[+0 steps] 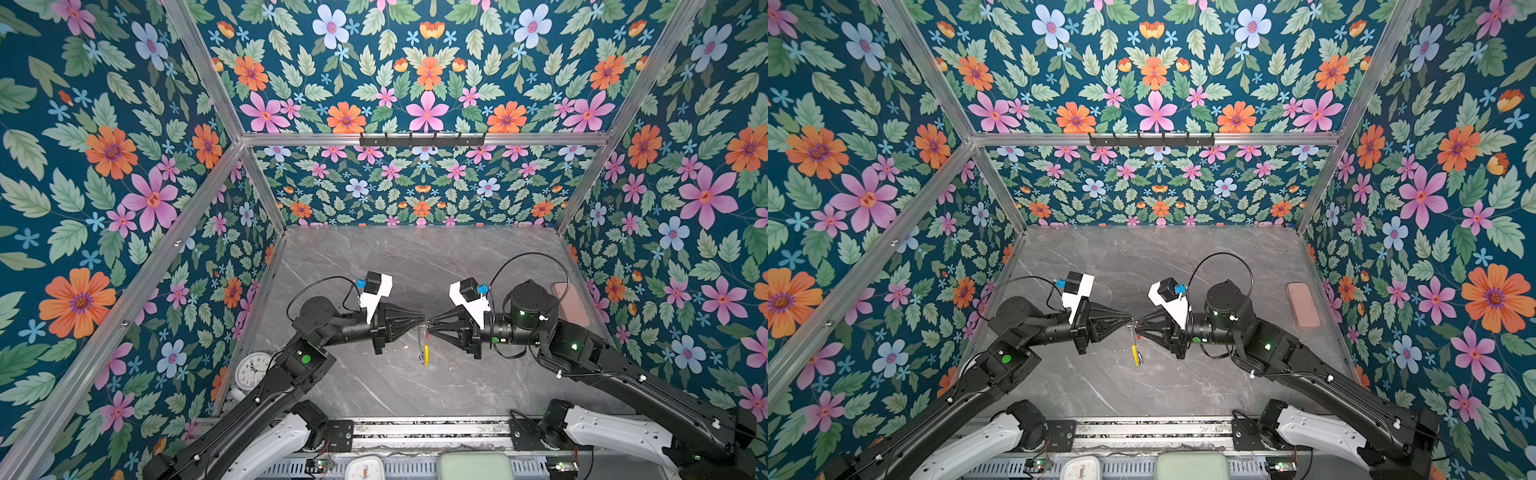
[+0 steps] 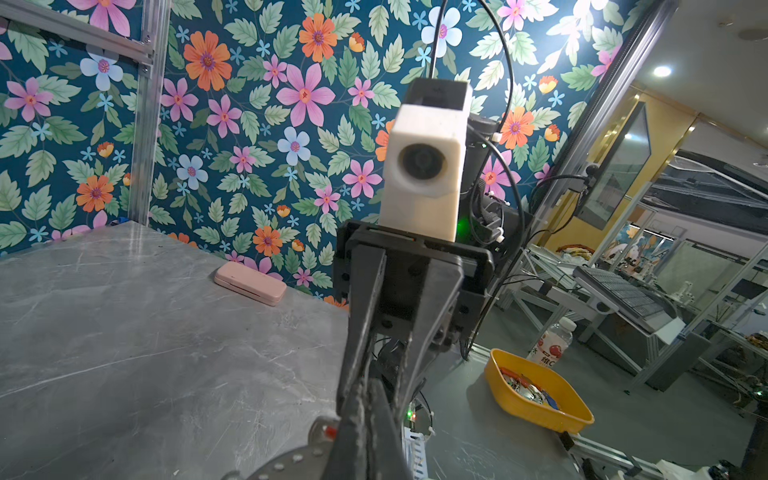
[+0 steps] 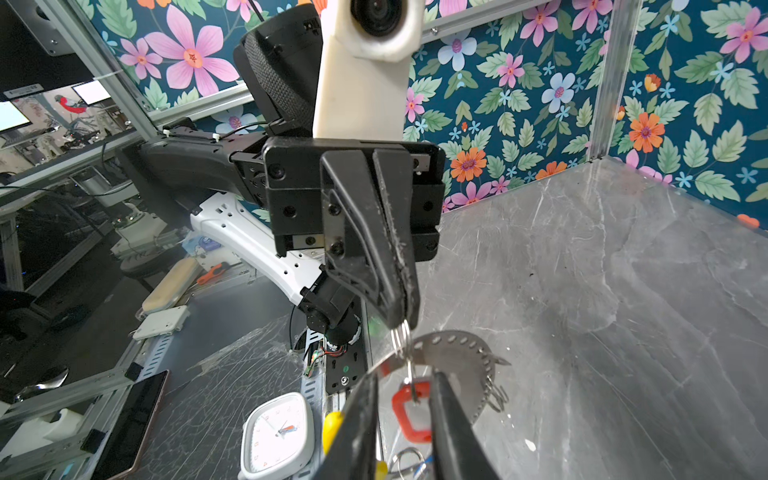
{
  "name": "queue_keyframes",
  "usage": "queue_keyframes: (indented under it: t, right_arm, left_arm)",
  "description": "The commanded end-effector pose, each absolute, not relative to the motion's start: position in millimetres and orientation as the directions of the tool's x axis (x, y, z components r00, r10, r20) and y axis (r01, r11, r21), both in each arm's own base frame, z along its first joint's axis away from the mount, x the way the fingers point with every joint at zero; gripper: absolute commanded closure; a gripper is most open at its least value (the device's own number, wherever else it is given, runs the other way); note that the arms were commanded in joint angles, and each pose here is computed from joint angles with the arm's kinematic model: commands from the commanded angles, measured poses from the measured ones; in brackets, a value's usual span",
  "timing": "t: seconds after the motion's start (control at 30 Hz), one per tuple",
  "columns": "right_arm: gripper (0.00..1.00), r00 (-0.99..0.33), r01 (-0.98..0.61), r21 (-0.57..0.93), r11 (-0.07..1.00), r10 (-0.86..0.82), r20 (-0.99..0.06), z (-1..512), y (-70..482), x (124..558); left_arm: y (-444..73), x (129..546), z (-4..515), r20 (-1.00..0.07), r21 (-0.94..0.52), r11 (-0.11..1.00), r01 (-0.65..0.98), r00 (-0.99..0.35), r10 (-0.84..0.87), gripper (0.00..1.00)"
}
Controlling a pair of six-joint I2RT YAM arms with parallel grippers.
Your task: Remove the keys from the keyring
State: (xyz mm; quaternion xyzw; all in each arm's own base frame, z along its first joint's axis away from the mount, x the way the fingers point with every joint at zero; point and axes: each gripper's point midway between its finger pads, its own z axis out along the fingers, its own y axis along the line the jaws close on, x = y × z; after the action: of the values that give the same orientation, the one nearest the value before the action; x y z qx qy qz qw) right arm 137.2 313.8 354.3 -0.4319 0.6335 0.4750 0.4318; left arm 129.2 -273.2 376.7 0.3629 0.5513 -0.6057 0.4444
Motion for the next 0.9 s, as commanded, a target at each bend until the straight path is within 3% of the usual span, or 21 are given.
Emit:
queue_keyframes:
  t: [0.0,0.17,0.87]
  right_arm:
    - [0.87,-0.231,-0.965,0.213,0.152,-0.105,-0.967,365.1,315.4,135.3]
    - [1.0,-0.237,-0.964,0.218,0.154,-0.118,-0.964,362.9,315.7,135.2]
    - [1.0,-0.238,-0.966,0.22,0.134,-0.136,-0.962,347.4,317.6,132.3]
  left_arm:
    - [-271.3,127.5,386.5,-0.937,-0.31,-0.008,0.951,-0.307,-0.168,1.0]
    - [-270.9,128.1,386.9,-0.936,-0.311,-0.003,0.951,-0.306,-0.173,1.0]
    - [-266.1,120.7,407.7,-0.9,-0.315,-0.097,0.944,-0.329,-0.286,1.0]
